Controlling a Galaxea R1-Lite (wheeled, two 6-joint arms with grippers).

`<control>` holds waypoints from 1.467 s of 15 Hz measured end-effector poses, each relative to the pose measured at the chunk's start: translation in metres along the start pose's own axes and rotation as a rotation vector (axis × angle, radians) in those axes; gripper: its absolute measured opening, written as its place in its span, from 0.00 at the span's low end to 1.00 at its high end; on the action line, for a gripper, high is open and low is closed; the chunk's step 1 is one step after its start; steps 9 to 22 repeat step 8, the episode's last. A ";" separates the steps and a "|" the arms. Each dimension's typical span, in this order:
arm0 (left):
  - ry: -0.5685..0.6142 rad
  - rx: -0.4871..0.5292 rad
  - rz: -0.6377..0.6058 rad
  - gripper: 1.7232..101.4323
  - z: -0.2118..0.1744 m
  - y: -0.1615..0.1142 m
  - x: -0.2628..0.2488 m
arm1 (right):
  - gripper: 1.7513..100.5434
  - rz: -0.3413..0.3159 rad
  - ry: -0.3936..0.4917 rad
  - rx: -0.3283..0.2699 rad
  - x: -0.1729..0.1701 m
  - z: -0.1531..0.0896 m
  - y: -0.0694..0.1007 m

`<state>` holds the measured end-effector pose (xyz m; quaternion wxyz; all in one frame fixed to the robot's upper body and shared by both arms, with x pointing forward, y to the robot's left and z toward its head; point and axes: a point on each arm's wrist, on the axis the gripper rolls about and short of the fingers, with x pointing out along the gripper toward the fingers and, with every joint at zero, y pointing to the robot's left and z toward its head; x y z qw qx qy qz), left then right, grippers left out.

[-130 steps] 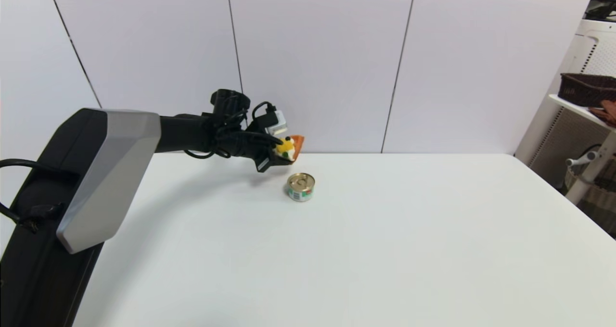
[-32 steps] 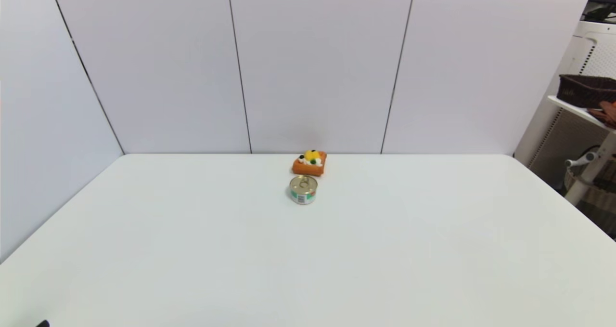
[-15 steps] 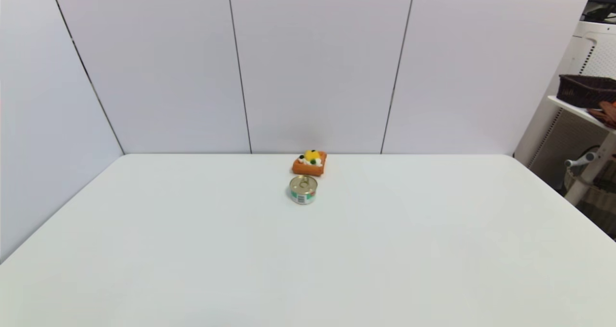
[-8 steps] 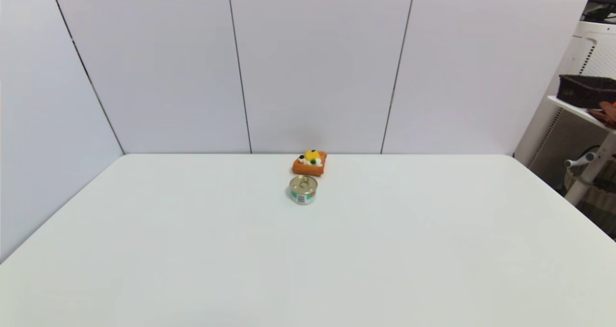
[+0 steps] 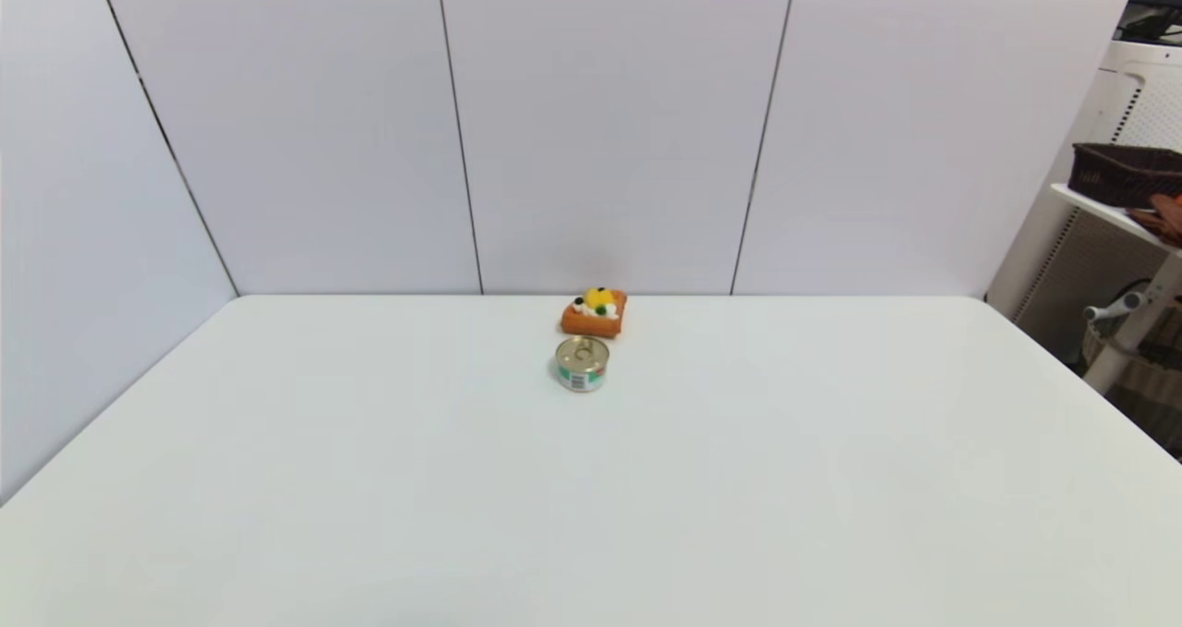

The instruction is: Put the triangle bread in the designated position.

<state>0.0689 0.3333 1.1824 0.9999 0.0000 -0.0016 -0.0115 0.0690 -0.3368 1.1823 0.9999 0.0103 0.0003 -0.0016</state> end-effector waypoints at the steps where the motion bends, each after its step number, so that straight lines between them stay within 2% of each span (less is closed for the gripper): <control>1: 0.000 0.000 0.000 0.96 0.000 0.000 0.000 | 0.97 -0.003 0.001 0.001 0.000 0.000 0.000; 22: 0.000 0.000 0.000 0.96 0.000 0.000 0.000 | 0.97 -0.007 -0.002 0.014 0.000 0.000 0.000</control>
